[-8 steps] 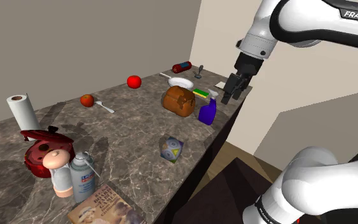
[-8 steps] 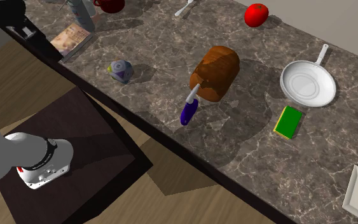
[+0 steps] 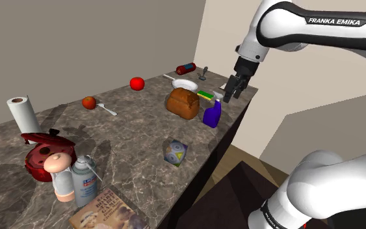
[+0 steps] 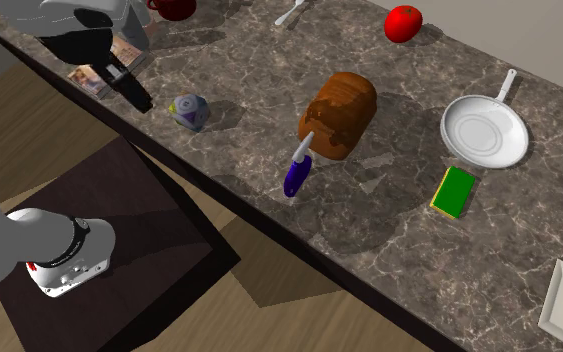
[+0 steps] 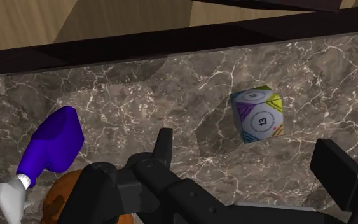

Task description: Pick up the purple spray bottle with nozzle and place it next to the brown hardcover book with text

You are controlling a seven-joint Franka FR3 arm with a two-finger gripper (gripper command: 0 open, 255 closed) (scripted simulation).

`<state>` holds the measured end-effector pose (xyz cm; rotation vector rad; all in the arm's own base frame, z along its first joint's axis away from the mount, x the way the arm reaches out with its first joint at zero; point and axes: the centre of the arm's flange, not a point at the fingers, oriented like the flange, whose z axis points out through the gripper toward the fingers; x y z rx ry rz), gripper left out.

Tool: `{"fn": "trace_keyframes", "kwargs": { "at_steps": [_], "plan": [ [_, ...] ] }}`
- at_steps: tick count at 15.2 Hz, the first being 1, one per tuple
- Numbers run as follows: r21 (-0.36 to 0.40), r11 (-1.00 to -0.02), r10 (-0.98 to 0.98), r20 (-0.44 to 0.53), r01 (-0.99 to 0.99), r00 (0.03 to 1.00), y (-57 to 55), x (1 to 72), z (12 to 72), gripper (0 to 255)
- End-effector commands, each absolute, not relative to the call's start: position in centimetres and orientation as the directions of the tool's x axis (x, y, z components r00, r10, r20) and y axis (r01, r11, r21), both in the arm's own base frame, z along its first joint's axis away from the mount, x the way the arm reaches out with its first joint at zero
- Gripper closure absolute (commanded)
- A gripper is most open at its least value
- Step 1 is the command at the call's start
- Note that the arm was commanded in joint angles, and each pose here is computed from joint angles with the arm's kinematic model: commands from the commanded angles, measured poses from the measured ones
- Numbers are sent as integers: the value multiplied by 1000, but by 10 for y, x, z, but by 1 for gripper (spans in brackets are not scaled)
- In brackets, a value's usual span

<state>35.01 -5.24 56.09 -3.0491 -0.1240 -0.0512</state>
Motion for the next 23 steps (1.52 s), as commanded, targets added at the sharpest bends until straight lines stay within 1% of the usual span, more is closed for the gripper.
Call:
{"fn": "trace_keyframes", "kwargs": {
  "at_steps": [1, 23],
  "plan": [
    [-82, -993, 84, 32, 86, 996, -70, 362, 551, 0],
    [-23, -993, 120, -23, 119, 993, -283, 532, 461, 0]
  ]
}}
